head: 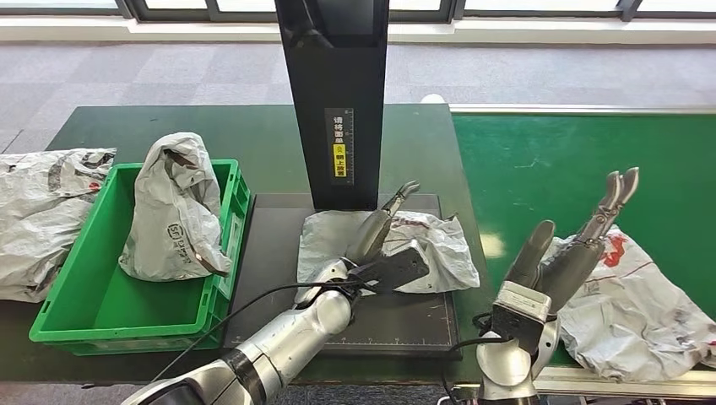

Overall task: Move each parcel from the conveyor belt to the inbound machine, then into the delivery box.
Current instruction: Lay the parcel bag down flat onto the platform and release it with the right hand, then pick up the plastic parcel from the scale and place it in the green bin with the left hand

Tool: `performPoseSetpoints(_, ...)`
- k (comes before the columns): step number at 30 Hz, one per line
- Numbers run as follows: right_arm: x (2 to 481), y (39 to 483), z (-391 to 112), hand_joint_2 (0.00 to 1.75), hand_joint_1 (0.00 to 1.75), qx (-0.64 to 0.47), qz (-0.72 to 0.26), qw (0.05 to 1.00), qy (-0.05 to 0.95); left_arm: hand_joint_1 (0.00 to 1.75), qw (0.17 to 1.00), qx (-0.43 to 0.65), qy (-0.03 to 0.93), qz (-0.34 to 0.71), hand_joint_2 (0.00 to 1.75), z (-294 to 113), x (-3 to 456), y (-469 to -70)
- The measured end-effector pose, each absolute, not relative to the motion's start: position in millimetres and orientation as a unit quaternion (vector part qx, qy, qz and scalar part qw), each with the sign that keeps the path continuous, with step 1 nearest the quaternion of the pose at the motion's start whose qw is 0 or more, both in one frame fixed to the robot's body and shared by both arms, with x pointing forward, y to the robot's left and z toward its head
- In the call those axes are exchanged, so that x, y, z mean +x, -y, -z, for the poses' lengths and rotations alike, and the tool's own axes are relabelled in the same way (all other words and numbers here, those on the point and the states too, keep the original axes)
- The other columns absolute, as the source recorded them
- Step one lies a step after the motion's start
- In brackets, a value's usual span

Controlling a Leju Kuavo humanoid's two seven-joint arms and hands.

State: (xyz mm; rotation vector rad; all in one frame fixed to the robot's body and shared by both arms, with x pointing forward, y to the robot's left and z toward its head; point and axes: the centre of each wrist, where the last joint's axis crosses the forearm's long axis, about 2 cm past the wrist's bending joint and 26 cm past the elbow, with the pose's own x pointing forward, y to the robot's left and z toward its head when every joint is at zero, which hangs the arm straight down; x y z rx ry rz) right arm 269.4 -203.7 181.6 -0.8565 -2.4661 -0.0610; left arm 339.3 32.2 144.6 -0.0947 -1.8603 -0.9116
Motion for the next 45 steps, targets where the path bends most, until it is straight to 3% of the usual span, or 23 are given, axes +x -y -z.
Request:
performPoseSetpoints(14,263,198,-200,0.00,0.00,-0.303,0.034,0.229,0.924,0.00,0.559,0.137,0.618,0.535,1.75,-112,343,-49)
performPoseSetpoints(23,259,198,-199,0.00,0.00,-0.300,0.036,0.230,0.925,0.00,0.524,0.189,0.513,0.653,1.75,-100,337,-51)
performPoseSetpoints(30,257,199,-199,0.00,0.00,-0.301,0.037,0.230,0.925,0.00,0.498,0.204,0.495,0.682,1.75,-102,339,-51)
performPoseSetpoints(34,257,199,-199,0.00,0.00,-0.301,0.037,0.230,0.925,1.75,0.494,0.207,0.491,0.687,1.75,-102,339,-51)
performPoseSetpoints(45,253,200,-199,0.00,0.00,-0.304,0.036,0.228,0.924,1.75,0.455,0.252,0.467,0.715,1.75,-106,342,-50)
